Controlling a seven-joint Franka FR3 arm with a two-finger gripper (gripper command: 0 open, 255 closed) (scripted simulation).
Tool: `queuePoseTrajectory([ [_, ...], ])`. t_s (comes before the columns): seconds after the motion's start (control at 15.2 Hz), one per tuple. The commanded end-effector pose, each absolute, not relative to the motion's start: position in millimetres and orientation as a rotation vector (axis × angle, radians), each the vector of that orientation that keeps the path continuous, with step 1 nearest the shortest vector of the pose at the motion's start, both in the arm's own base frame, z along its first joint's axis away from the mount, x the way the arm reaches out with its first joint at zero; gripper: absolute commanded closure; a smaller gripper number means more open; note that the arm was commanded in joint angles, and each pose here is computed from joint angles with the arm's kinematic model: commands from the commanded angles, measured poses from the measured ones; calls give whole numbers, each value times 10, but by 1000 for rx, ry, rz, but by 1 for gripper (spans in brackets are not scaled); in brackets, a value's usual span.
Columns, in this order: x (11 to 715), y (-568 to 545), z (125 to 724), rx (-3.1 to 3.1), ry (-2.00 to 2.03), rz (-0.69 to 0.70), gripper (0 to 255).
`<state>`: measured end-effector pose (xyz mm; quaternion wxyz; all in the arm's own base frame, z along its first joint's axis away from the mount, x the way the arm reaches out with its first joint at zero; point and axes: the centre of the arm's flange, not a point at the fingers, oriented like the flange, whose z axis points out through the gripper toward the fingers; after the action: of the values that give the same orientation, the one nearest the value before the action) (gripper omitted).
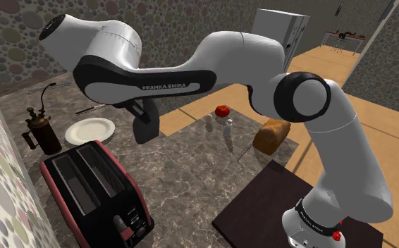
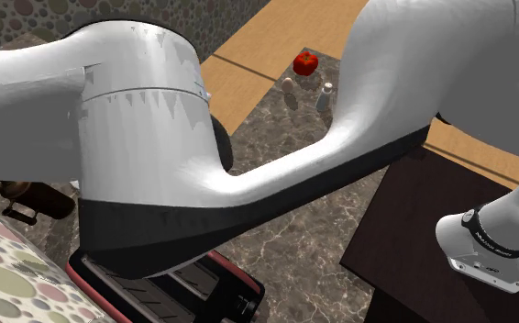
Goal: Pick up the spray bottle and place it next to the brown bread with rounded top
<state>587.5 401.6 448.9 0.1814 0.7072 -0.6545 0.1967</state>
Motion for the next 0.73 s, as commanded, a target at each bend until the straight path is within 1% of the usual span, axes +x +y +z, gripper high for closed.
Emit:
queuePoseTrajectory([
  [0.0, 5881, 3869, 4549, 1996, -1848, 555, 255],
  [0.66, 5817, 2563, 4728, 1996, -1848, 555, 255],
])
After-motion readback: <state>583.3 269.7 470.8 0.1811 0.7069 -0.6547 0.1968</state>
